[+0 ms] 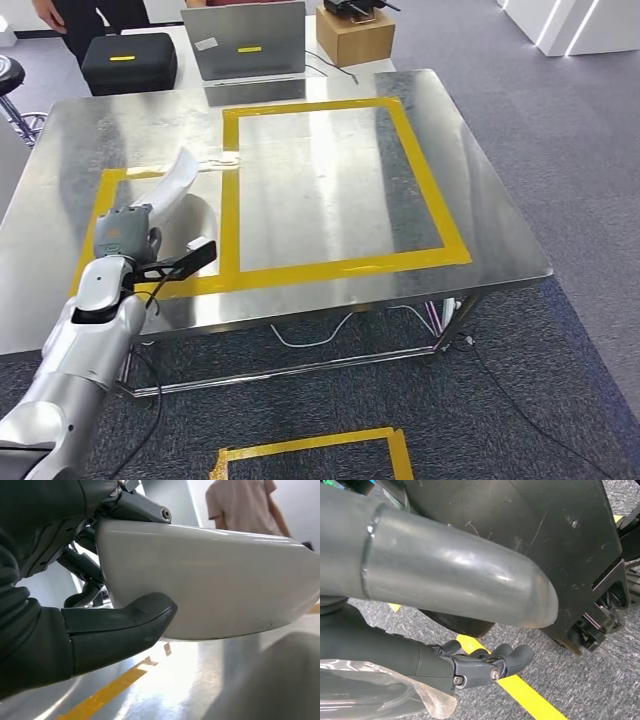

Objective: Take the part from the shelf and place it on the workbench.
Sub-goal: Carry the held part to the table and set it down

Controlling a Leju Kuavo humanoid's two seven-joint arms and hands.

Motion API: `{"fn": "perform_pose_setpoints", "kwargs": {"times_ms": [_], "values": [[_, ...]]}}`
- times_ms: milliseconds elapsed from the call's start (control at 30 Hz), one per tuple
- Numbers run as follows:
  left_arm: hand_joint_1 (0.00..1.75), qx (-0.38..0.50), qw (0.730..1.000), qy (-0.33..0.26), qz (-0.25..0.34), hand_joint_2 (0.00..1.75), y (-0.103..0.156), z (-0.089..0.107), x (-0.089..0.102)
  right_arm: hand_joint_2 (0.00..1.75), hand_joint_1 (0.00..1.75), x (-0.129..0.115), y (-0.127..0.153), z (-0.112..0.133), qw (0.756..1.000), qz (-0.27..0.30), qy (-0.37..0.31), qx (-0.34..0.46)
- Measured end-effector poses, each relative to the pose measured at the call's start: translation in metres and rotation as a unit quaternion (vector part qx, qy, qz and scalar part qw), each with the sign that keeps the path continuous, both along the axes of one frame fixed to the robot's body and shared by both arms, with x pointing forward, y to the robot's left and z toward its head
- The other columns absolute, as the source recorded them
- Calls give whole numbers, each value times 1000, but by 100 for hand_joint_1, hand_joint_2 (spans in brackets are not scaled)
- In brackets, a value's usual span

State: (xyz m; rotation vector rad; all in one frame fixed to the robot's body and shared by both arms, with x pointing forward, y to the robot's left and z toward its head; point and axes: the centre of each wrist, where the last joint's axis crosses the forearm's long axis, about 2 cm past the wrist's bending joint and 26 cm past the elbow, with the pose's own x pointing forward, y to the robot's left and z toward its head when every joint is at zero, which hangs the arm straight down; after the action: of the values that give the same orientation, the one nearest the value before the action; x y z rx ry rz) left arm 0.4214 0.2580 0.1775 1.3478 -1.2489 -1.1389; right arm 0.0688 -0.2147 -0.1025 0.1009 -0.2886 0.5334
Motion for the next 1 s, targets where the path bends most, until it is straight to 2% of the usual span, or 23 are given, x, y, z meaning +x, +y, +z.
{"fn": "perform_pose_setpoints", "kwargs": {"times_ms": [200,300,467,767,800,900,933,1000], "values": [[175,30,993,64,97,175,22,-12,8,0,0,1,0,0,1000,-5,0,1],[175,47,988,80,121,175,35,-17,9,0,0,0,0,0,1000,-5,1,1],[175,61,985,95,132,175,47,-22,11,0,0,1,0,0,1000,-6,0,0],[175,78,986,97,113,175,50,-26,10,0,0,0,0,0,1000,-6,0,-1],[131,79,986,97,112,131,50,-26,10,0,0,0,0,0,1000,-5,0,-1],[0,84,986,98,109,131,50,-27,10,0,0,0,0,0,1000,-4,0,-1],[0,85,985,99,109,131,51,-28,9,0,0,0,0,0,1000,-4,0,-1],[0,85,986,99,107,44,51,-29,9,0,0,0,0,0,1000,-4,0,-1]]}}
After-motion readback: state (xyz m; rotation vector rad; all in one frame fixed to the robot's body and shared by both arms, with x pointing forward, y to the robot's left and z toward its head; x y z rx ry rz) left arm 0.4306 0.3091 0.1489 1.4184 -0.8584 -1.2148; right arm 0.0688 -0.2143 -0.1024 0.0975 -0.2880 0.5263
